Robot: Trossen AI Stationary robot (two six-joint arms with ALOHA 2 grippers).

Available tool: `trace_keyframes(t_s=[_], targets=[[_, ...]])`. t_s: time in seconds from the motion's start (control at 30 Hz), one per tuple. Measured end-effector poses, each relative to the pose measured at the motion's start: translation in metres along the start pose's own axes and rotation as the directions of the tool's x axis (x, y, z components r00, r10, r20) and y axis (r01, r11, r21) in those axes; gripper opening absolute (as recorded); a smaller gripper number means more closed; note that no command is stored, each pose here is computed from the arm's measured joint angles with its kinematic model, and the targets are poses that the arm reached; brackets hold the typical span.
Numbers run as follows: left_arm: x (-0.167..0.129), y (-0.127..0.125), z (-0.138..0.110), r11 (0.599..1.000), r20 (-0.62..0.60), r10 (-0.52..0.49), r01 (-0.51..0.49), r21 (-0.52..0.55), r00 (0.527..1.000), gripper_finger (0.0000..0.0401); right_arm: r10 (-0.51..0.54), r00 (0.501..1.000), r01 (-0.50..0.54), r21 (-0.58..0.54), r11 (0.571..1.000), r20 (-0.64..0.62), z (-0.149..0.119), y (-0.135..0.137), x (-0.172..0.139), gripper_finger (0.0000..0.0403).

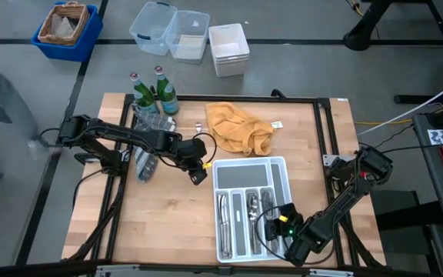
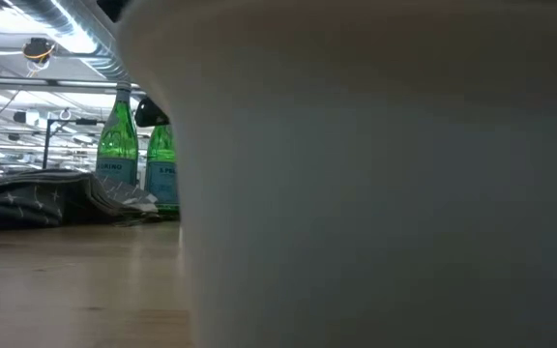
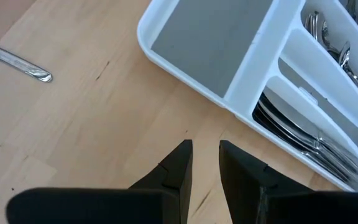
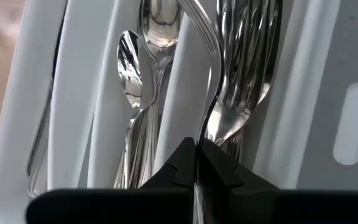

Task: Sort silverware
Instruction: Put the fork into the silverware tray

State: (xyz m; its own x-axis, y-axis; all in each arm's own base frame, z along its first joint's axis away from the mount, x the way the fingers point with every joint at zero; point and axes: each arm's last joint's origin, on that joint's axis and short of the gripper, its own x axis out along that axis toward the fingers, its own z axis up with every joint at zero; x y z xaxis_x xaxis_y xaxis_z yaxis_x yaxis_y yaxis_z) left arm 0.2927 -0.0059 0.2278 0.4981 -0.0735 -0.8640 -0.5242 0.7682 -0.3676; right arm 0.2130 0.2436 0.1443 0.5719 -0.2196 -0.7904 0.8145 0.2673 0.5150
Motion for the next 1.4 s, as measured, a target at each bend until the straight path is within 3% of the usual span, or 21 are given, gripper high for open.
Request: trace_keyframes(t_s=[0.3, 0.7, 1.3, 1.4], targets=[[0.000, 0.000, 0.000, 1.000, 0.000, 0.000, 0.000, -0.001, 1.000, 0.0068, -0.016, 1.000, 0.016, -0.011, 1.000, -0.011, -0.002, -0.001, 0.002, 0.0024], [0.000, 0.000, 0.000, 1.000, 0.000, 0.000, 0.000, -0.030, 1.000, 0.0068, -0.036, 0.999, 0.036, -0.013, 0.999, -0.027, -0.002, -0.002, 0.003, 0.0074], [0.000, 0.000, 0.000, 0.996, 0.002, 0.000, 0.001, -0.086, 1.000, 0.0068, -0.148, 0.985, 0.136, -0.126, 0.983, -0.089, 0.014, -0.005, -0.018, 0.0072], [0.000, 0.002, 0.002, 0.987, 0.004, 0.002, -0.002, -0.158, 1.000, 0.0068, -0.132, 0.990, 0.124, -0.133, 0.983, -0.055, 0.017, -0.005, -0.020, 0.0072]])
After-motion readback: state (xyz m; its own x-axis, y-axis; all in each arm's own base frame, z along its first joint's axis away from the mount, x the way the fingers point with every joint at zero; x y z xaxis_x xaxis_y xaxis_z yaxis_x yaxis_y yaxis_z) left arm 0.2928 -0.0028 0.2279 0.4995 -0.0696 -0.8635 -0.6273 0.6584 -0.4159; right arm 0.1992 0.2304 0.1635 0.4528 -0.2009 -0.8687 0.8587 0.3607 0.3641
